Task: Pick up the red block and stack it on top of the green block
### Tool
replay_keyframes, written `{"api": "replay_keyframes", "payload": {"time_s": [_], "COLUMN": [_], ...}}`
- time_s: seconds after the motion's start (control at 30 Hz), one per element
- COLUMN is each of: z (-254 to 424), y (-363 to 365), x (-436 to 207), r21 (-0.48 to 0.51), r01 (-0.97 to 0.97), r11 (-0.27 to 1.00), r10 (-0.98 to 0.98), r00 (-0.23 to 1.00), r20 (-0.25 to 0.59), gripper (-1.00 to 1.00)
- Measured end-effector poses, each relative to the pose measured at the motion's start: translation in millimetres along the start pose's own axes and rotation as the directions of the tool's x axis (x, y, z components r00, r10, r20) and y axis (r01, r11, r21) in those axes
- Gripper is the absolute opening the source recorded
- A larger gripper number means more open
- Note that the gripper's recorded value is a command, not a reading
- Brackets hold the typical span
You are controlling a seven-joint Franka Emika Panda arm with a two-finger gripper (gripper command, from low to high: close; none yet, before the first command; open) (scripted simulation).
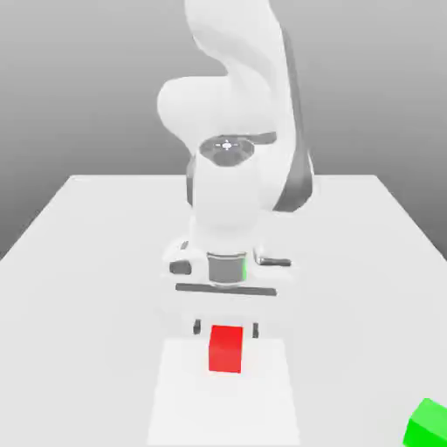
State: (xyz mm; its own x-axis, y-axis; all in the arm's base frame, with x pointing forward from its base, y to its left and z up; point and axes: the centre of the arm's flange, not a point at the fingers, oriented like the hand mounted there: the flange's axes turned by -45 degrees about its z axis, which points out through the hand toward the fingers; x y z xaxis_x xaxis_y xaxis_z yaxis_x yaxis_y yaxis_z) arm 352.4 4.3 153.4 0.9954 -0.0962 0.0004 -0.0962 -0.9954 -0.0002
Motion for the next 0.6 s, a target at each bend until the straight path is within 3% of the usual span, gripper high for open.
{"api": "replay_keyframes", "payload": {"time_s": [0.03, 0.27, 0.5, 0.6], "z": [7, 7, -48, -60], "y": [0, 0, 0, -29], "x": [-1, -1, -1, 20], "r21": [0.0, 0.0, -0.001, 0.001], "r01": [0.0, 0.0, 0.0, 0.155], "r11": [1.0, 1.0, 1.0, 0.988], "r10": [0.0, 0.0, 0.0, -0.155], "r00": [1.0, 1.0, 1.0, 0.988], "r20": [0.0, 0.0, 0.0, 0.0], "gripper": [-1.0, -1.0, -1.0, -1.0]}}
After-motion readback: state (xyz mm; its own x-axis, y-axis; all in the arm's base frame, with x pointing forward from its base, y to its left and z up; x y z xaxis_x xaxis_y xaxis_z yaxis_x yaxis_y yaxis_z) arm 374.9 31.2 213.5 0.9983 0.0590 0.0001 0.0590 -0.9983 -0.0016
